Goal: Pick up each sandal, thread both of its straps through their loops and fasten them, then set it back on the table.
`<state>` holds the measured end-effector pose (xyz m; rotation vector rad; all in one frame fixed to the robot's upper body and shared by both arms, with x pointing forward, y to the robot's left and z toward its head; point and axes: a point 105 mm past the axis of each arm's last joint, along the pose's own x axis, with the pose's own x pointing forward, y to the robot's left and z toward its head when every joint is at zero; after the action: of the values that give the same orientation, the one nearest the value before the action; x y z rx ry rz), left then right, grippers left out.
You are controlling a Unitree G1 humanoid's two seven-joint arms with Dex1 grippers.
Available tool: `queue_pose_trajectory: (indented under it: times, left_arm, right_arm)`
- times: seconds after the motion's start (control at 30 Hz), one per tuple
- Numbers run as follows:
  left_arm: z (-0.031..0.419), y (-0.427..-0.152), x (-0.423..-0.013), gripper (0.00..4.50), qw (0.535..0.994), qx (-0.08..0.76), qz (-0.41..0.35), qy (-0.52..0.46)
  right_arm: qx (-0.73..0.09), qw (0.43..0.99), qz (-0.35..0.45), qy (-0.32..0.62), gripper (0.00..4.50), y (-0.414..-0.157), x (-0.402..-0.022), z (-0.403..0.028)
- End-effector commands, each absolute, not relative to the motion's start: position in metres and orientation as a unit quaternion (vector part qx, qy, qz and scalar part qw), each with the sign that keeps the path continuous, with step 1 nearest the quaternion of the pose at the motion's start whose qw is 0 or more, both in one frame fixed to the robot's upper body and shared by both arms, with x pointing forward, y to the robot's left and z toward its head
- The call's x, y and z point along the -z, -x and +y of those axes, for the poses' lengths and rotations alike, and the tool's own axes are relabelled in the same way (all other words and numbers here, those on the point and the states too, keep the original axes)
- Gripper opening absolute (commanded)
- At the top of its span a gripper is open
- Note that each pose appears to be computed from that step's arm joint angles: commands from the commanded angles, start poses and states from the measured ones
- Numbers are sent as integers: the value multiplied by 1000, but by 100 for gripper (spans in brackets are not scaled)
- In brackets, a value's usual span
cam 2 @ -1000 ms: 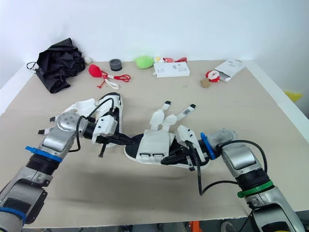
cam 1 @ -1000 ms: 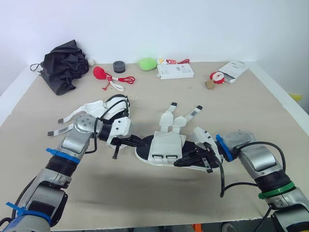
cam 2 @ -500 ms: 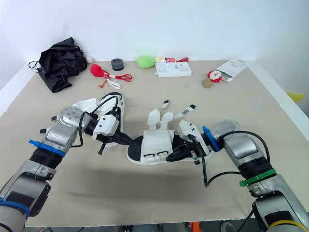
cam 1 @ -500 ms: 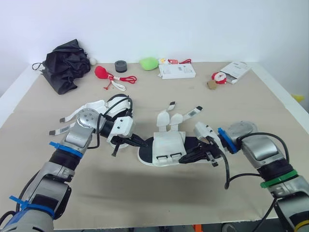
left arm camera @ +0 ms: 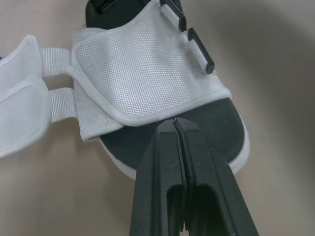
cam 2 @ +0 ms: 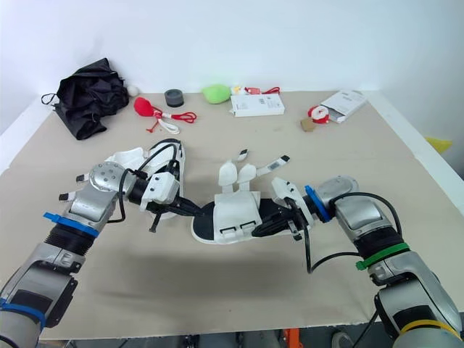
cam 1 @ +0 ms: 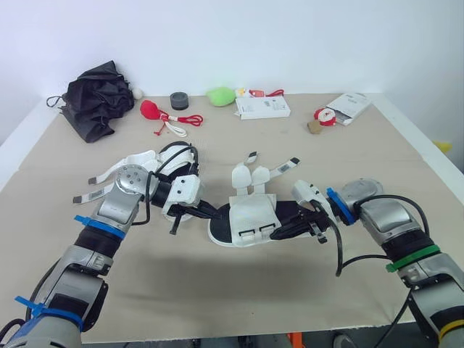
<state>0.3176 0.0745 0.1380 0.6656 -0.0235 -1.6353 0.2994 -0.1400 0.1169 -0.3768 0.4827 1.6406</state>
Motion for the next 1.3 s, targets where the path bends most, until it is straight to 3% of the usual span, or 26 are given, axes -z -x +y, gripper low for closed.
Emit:
queue_pose_trajectory:
  times: [0.03,0.87,1.03,1.3]
  left_arm:
    - [68,-317,-139,3,639,708,-28,-299]
    - [62,-321,-107,3,633,696,-11,-338]
    - [67,-324,-89,3,639,679,27,-360]
    - [45,-312,-102,3,674,693,51,-249]
  right_arm:
    - [-717,640,225,161,0,-298,-115,-146]
    - [-700,662,224,146,0,-292,-113,-149]
    - [-694,669,224,146,0,-294,-113,-151]
    - [-689,673,225,147,0,-294,-113,-152]
